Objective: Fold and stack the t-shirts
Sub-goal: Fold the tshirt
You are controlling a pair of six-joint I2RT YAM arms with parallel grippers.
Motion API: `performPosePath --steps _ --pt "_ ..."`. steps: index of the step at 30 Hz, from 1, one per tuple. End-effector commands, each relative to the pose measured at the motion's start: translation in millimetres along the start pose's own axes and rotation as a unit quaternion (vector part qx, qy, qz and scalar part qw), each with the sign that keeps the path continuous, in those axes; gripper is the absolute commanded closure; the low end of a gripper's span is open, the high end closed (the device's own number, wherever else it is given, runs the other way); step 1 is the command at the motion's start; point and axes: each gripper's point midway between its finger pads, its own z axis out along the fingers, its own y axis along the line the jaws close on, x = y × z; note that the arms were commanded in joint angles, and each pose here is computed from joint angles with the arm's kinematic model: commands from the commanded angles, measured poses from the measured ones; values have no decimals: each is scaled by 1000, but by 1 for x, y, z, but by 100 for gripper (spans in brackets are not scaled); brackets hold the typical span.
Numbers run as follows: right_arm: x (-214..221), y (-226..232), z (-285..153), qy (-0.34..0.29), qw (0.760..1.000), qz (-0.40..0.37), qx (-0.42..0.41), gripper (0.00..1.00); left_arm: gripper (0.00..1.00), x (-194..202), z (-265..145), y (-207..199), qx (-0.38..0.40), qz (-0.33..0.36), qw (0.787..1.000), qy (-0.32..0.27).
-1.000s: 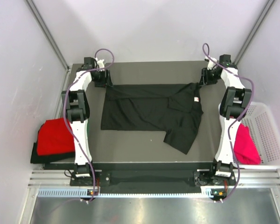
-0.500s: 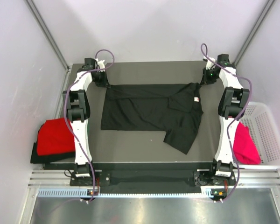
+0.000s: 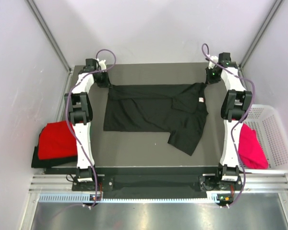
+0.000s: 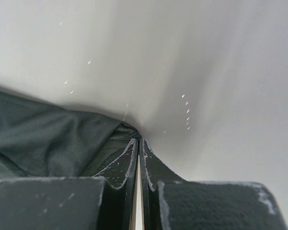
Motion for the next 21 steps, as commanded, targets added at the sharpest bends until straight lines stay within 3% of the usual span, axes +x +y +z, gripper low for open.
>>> performPosePath --steps 1,8,11,12,15,16,20,21 --pt "-23 -13 0 -28 999 -2 42 100 100 -20 5 17 -16 10 999 -35" --pt "-33 -12 6 -39 997 -2 71 99 100 -35 14 18 -13 25 998 -62" --pt "-40 -6 10 -46 996 -11 77 99 76 -44 12 18 -19 31 996 -76" --pt "-41 -8 10 -45 995 -14 89 97 62 -52 8 16 -24 36 995 -87" --pt "-51 -14 3 -51 990 -21 131 79 54 -73 -11 16 -45 43 992 -110" --pt "-61 -16 -8 -62 987 -23 145 67 49 -87 -29 9 -49 50 989 -128" --pt "-80 -16 -51 -88 981 -26 174 57 33 -125 -92 -21 -47 49 975 -211" --pt "-100 -13 -84 -120 975 -30 186 57 32 -119 -98 -27 -42 44 976 -209"
